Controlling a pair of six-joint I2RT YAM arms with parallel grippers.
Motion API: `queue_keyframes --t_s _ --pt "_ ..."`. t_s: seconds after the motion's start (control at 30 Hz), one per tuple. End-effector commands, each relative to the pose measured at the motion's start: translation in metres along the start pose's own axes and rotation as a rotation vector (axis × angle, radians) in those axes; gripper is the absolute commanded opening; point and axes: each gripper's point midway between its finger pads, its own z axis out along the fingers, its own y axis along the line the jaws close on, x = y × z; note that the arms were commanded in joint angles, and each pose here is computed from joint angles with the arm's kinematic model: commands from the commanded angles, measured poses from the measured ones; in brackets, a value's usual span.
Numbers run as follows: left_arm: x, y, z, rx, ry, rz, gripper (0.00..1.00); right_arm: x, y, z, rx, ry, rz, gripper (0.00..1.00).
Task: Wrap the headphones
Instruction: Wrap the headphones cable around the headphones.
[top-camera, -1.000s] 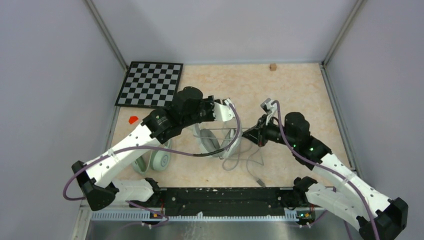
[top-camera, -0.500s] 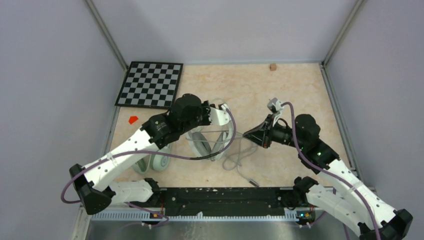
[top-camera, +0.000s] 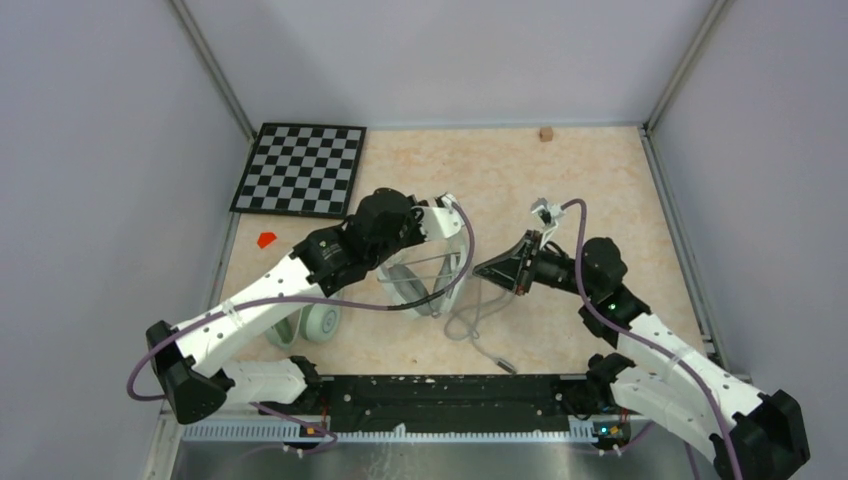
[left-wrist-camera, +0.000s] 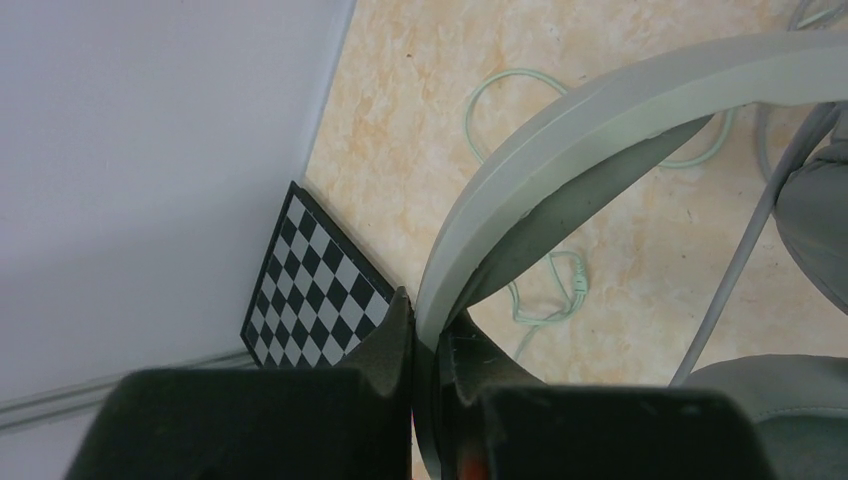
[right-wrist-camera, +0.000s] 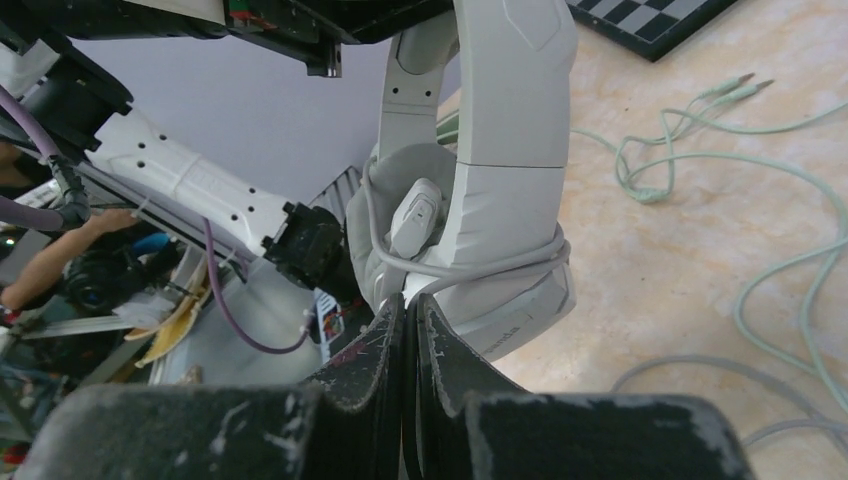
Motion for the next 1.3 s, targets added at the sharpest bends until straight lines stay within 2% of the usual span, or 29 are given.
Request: queue_keyframes --t_s 0.0,0.37,0.6,0.73,0.97,1.1,1.27 --pt "-0.013 0.039 -0.007 -0.176 -0.025 -0.125 0.0 -0.013 0.038 0.001 -0.198 -0.022 0.007 0.07" --pt "-0.028 0.06 -0.022 -0.243 -0.07 -0.253 0.0 0.009 0.029 -0.003 -0.184 0.024 0.041 0.12" --pt "-0.031 0.065 -0.023 -0.269 -0.067 -0.337 0.0 0.009 0.028 -0.006 -0.181 -0.007 0.034 0.13" --pt "-0.037 0.066 -0.023 -0.266 -0.086 -0.406 0.0 0.005 0.024 -0.004 -0.16 -0.027 -0.004 0.19" --pt "-0.047 0.078 -0.036 -0.312 -0.17 -0.492 0.0 -0.014 0.015 -0.007 -0.062 -0.066 -0.17 0.26" --pt "-0.045 0.087 -0.046 -0.351 -0.17 -0.503 0.0 -0.038 0.014 -0.018 0.034 -0.159 -0.223 0.31" --pt "-0.05 0.088 -0.053 -0.323 -0.141 -0.686 0.0 -0.027 0.02 -0.028 -0.04 -0.244 -0.325 0.46"
